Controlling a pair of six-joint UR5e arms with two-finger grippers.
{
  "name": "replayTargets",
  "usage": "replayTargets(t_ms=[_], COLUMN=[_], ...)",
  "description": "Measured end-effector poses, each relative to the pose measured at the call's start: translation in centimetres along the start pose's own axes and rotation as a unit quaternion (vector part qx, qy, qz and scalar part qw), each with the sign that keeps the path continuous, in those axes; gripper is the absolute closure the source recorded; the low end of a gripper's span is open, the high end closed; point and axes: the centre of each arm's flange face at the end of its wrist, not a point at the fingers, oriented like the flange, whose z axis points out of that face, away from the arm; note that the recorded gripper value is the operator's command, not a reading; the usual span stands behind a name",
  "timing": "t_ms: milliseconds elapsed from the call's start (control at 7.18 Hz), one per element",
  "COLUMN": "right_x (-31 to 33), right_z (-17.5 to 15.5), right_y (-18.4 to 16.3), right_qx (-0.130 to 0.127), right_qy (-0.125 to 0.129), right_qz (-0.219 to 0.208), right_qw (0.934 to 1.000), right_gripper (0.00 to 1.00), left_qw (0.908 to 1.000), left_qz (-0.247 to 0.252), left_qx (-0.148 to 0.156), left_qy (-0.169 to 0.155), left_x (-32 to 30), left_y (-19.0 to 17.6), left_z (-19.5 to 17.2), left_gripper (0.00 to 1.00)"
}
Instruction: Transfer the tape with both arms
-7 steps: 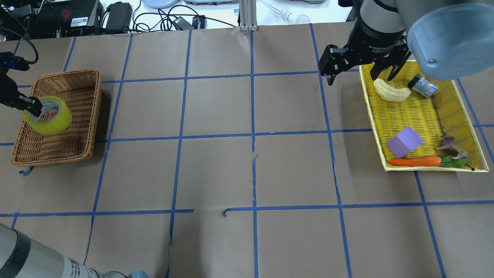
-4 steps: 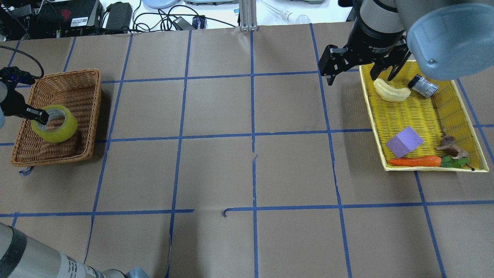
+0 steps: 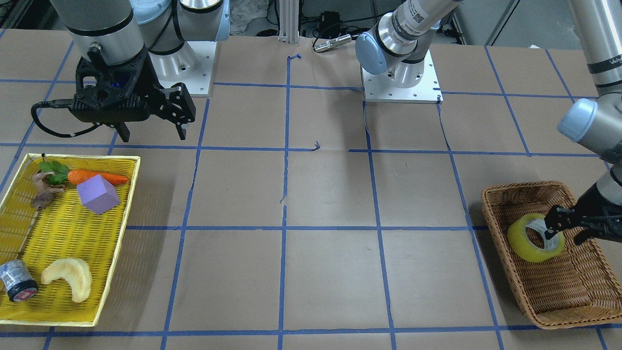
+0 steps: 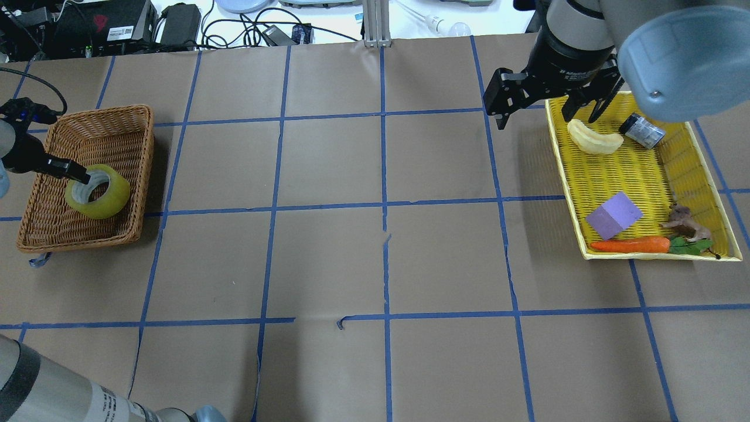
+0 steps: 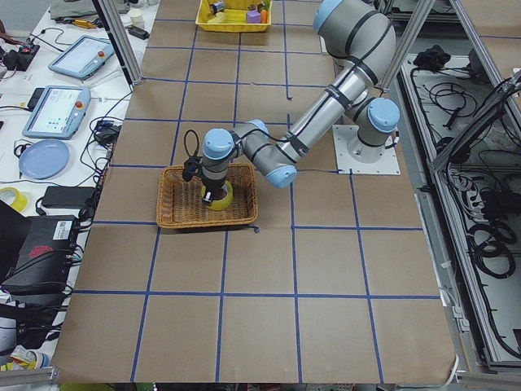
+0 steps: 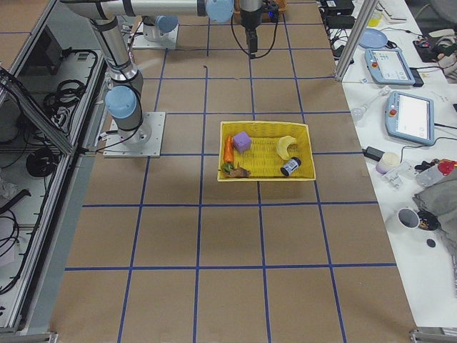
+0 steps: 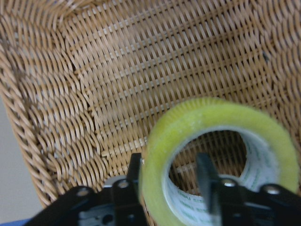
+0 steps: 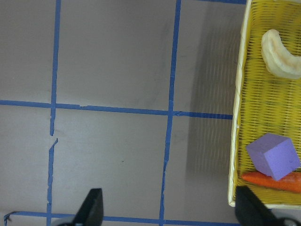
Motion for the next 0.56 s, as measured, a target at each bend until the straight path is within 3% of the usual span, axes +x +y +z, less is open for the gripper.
replayTargets(t_ms=[279,557], right_x=[0.0,0.0], right_z=[-0.1,-0.1], right_y=[0.0,-0.1], right_qx=[0.001,0.001], right_qy=[0.0,0.0], right_qz=[0.0,0.0], right_qw=[1.0,1.0], right_gripper=[0.0,0.0], left_qw=[0.9998,0.9997], left_qz=[0.005,-0.024], left_qx=[0.015,0.009], left_qy=[-0.015,0.0], left_x=[0.7,6.7], left_y=[-1.8,-5.4], left_z=[-2.7,-5.7], left_gripper=[0.11,0.01])
